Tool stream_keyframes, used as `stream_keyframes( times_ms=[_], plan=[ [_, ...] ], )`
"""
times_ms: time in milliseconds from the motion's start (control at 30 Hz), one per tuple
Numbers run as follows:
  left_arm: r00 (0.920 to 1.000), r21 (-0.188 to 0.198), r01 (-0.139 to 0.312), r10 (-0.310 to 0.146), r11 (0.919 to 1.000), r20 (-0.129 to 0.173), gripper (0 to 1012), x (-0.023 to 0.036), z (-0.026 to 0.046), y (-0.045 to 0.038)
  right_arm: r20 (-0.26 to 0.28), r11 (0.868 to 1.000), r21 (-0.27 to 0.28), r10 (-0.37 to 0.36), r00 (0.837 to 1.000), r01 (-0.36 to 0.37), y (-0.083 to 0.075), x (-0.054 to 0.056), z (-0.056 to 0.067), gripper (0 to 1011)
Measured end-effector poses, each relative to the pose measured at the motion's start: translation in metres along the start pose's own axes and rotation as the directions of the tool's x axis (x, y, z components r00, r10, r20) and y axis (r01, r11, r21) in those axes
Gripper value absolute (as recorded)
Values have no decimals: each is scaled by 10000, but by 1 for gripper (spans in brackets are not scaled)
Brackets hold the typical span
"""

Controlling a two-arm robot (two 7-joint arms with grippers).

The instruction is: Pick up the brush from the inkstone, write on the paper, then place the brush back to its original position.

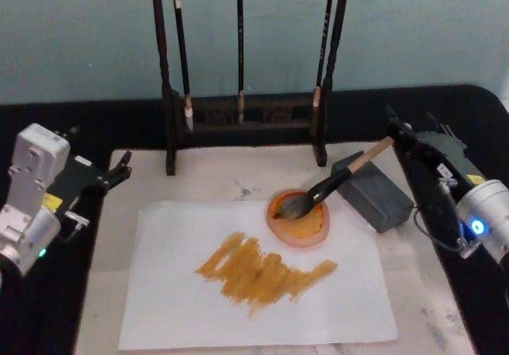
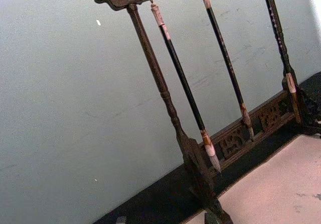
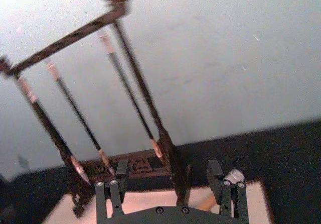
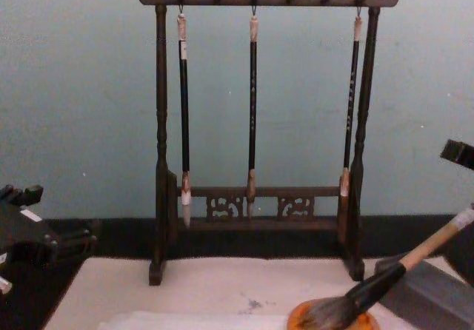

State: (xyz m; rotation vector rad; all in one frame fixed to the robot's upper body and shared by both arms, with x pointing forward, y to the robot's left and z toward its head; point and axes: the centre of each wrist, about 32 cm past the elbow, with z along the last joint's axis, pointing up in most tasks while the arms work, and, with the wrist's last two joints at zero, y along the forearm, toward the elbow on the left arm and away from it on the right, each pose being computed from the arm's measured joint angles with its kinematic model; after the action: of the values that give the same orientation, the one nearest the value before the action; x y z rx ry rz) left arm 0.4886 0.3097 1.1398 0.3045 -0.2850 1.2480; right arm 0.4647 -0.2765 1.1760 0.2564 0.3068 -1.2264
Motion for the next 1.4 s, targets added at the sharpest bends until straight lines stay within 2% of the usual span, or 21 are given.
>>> stream_keyframes(
  times_ms=[100, 133, 233, 267, 367, 500, 733, 900, 1233, 1400],
  plan=[
    [10000, -1, 0, 0, 10000, 0, 1010, 0, 0, 0, 1050, 9998, 31, 179, 9943, -183, -19, -55, -29, 1000],
    [10000, -1, 0, 0, 10000, 0, 1010, 0, 0, 0, 1585, 9997, -11, 261, 9870, -263, -30, -82, -57, 1000],
    [10000, -1, 0, 0, 10000, 0, 1010, 0, 0, 0, 2297, 9994, -111, 344, 9727, -327, -46, -120, -109, 1000],
    [10000, -1, 0, 0, 10000, 0, 1010, 0, 0, 0, 2715, 9993, -188, 357, 9618, -318, -54, -142, -152, 1000],
    [10000, -1, 0, 0, 10000, 0, 1010, 0, 0, 0, 3222, 9991, -361, 317, 9461, -211, -66, -157, -243, 1000],
    [10000, 0, -1, 1, 10000, 0, 1010, 0, 0, 0, 3600, 9986, -524, 186, 9328, 3, -98, -151, -369, 1000],
    [10000, -1, 0, 0, 10000, 0, 1010, 0, 0, 0, 3784, 9971, -708, -3, 9257, 293, -193, -82, -553, 1000],
    [10000, 0, -1, 1, 10000, 0, 1010, 0, 0, 0, 3776, 9960, -800, -56, 9259, 386, -208, -43, -611, 1000],
    [10000, -1, 0, 0, 10000, 1, 1010, 0, 0, 0, 3416, 9950, -902, -98, 9398, 431, -176, -5, -619, 1000],
    [10000, -1, 0, 0, 10000, 0, 1010, 0, 0, 0, 3427, 9949, -909, -95, 9394, 432, -178, -4, -619, 1000]
  ],
)
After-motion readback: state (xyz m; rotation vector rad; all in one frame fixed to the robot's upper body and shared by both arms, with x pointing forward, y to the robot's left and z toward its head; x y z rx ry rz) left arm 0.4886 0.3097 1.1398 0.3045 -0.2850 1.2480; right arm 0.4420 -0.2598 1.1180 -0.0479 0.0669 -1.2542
